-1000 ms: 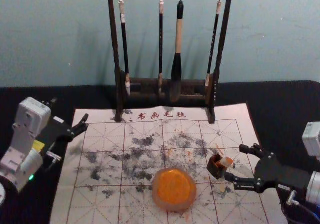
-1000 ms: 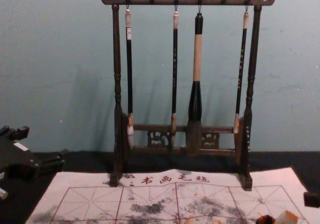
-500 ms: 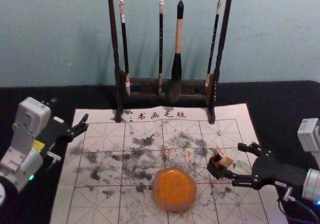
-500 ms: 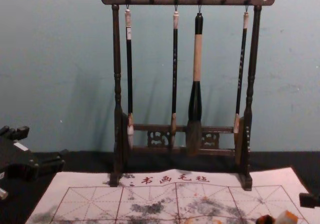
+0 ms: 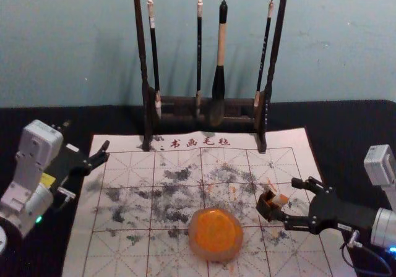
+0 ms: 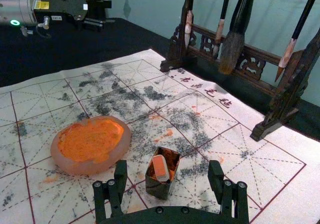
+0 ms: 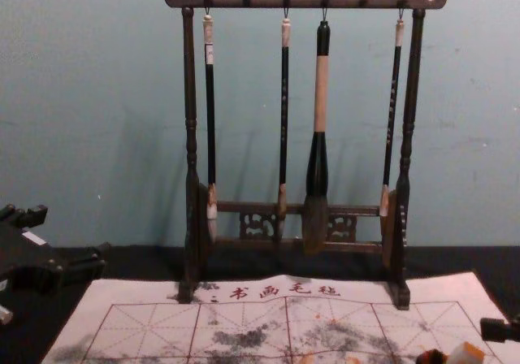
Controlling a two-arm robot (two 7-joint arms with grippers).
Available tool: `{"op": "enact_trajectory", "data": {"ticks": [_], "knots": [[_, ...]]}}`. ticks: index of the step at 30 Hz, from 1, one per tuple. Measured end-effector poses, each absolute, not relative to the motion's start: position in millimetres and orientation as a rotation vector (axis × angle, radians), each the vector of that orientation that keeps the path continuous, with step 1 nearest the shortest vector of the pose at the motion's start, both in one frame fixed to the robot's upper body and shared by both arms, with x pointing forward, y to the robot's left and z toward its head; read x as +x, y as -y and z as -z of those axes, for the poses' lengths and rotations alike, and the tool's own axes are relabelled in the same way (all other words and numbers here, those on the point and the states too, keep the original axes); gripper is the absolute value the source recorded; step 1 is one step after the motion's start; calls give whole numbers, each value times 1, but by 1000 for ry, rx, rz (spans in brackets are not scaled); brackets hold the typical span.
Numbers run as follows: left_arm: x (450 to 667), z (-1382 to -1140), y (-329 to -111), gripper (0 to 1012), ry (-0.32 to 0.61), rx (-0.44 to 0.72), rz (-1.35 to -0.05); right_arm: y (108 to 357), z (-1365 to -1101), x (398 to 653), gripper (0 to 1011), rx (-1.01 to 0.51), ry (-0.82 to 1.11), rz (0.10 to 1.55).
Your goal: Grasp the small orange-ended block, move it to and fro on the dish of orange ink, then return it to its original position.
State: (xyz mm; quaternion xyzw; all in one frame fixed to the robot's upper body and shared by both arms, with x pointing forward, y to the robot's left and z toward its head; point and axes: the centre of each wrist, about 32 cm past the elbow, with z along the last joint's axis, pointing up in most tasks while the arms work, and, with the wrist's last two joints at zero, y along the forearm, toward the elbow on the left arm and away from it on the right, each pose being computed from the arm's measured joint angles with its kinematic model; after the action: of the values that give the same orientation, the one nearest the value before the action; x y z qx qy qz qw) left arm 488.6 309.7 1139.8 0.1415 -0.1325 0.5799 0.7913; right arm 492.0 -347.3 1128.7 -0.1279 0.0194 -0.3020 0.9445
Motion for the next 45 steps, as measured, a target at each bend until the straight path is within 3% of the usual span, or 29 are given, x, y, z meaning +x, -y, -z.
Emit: {"op": "enact_trajectory", "data": {"ticks": [17, 21, 26, 45], "knots": [[489, -1140, -310, 1001, 285, 305, -1248, 347, -1129, 493, 1000, -262, -46, 615], [489, -1140, -310, 1002, 285, 304, -1248, 347, -1129, 493, 951, -262, -45, 616], [489, -1140, -310, 1001, 285, 304, -1248, 347, -1129, 493, 834, -261, -44, 616], [489, -1140, -310, 1002, 285, 304, -1248, 347, -1129, 493, 243, -260, -42, 616]]}}
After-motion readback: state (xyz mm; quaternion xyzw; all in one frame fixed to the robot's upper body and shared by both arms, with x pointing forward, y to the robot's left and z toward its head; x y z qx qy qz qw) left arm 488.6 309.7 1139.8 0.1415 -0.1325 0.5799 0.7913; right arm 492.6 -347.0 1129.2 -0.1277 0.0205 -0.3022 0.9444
